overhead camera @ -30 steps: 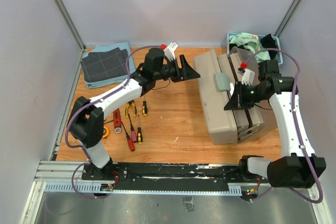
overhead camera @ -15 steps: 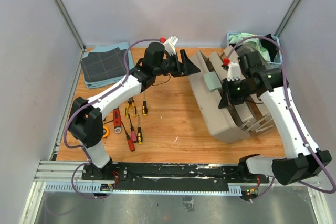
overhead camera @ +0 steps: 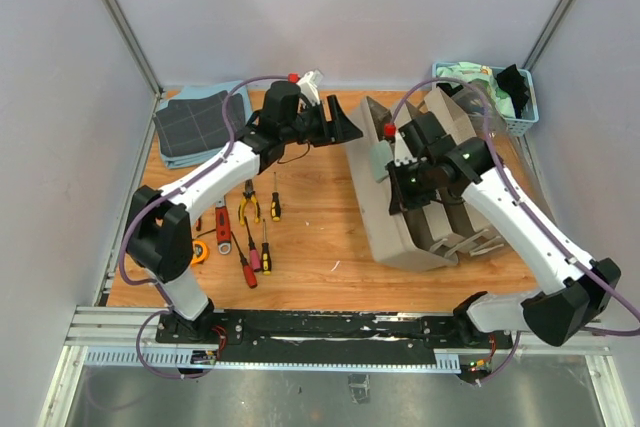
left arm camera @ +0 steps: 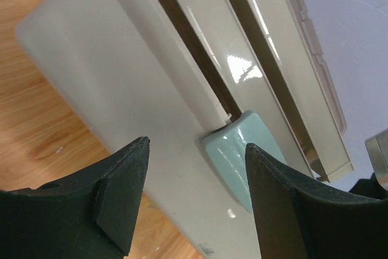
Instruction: Pack the tool kit
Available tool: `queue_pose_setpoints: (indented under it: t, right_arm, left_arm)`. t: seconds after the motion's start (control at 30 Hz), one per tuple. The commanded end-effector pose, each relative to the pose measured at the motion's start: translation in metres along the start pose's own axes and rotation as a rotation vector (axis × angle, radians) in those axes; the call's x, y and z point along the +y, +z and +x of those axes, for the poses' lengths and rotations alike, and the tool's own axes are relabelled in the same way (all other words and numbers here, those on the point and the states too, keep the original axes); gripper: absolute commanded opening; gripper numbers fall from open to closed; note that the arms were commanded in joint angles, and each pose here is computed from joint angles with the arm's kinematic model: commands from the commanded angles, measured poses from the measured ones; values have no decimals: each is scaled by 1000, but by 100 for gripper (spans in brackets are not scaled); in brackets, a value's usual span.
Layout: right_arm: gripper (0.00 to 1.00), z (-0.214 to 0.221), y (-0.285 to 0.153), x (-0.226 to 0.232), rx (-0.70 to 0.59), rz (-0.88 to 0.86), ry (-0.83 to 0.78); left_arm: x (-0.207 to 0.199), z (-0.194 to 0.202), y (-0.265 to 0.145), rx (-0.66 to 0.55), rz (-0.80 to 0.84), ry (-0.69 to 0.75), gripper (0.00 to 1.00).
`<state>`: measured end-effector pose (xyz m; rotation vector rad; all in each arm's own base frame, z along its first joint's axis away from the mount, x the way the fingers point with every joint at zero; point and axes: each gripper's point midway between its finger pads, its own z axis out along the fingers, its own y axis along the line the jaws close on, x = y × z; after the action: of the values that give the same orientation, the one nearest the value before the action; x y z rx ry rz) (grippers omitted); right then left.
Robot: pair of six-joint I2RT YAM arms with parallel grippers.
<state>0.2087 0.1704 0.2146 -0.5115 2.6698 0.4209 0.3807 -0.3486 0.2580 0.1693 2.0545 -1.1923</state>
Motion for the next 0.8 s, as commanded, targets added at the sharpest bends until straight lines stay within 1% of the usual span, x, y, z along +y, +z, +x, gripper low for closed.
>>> queue_pose_setpoints:
  t: [0.0, 0.17, 0.3, 0.43, 0.6, 0.77]
  right_arm:
    - [1, -38, 23, 9, -131, 54, -98]
    - [1, -43, 36, 22, -126, 52, -130]
    - [1, -45, 42, 29, -129, 47, -137]
    - [1, -46, 46, 33, -129, 40, -138]
    - [1, -44, 51, 41, -124, 28, -151]
    - [1, -43, 57, 48, -113, 13, -170]
  left_arm:
    - [7, -8, -19, -30, -38, 45, 68]
    - [37, -19, -14, -50, -124, 56, 68]
    - [46, -39, 0, -71, -160, 84, 69]
    - [72, -31, 17, -27, -227, 88, 69]
    - [105, -6, 32, 37, -287, 68, 69]
    - [115, 0, 36, 49, -311, 68, 70]
